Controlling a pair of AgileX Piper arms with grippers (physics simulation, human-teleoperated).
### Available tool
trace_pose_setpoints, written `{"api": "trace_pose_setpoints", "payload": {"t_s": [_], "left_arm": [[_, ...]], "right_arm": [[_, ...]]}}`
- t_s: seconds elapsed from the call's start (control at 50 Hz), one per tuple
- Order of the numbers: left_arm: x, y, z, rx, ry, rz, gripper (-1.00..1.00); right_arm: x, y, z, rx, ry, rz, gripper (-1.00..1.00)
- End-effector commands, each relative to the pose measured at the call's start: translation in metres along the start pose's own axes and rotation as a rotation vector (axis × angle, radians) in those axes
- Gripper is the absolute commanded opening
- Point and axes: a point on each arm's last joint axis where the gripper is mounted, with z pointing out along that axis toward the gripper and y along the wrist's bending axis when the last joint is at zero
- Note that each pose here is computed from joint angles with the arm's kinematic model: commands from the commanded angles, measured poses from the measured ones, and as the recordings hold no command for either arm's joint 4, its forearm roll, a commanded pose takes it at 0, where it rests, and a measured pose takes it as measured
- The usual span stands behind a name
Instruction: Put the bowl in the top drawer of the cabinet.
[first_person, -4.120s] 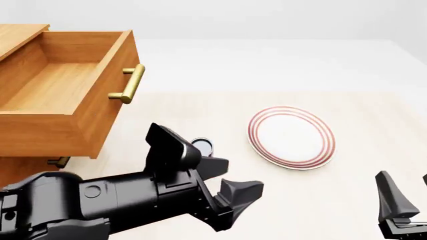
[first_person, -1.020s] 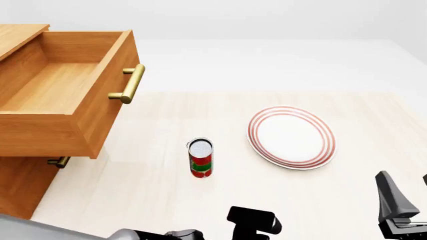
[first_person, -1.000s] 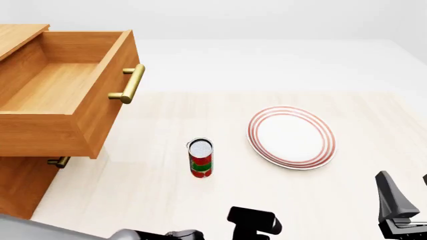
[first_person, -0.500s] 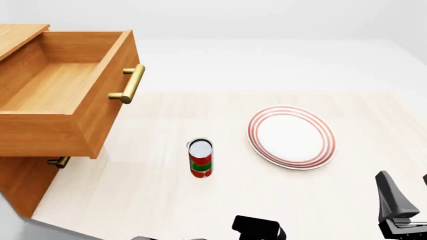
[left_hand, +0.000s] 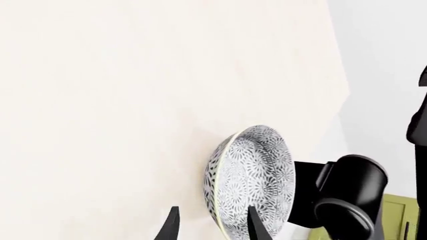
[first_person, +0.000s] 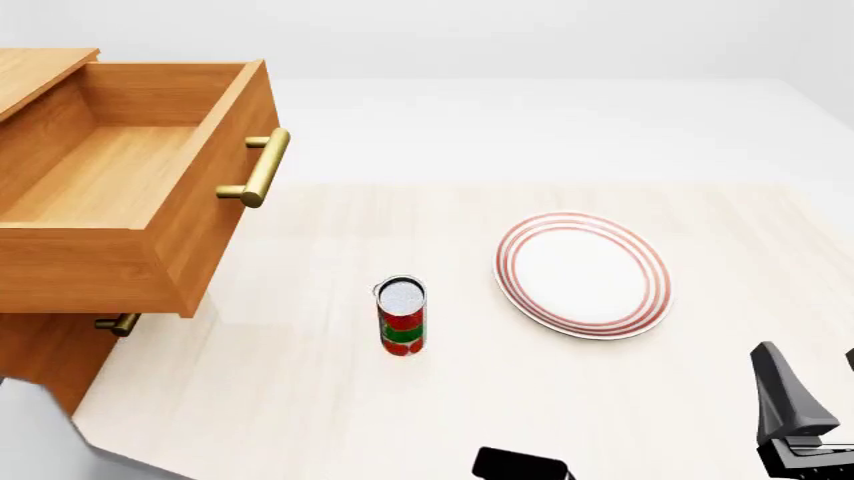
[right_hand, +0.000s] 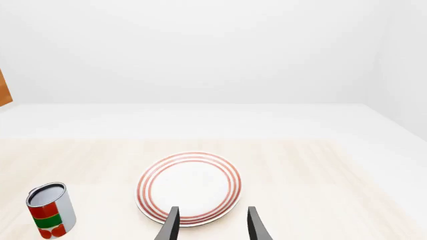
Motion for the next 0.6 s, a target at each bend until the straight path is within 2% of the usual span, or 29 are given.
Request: {"api": "trace_pose_setpoints", "payload": {"t_s": [0.02, 0.6], "left_arm": [[0.003, 0.001, 0.005, -0.002, 0.006, -0.003, 1.0], [0.007, 0.004, 0.015, -0.008, 0.014, -0.011, 1.0]], "right_arm": [[0.0, 0.0, 0.0, 0.0, 0.0, 0.0, 1.0], [0.0, 0.0, 0.0, 0.0, 0.0, 0.0, 1.0]]}}
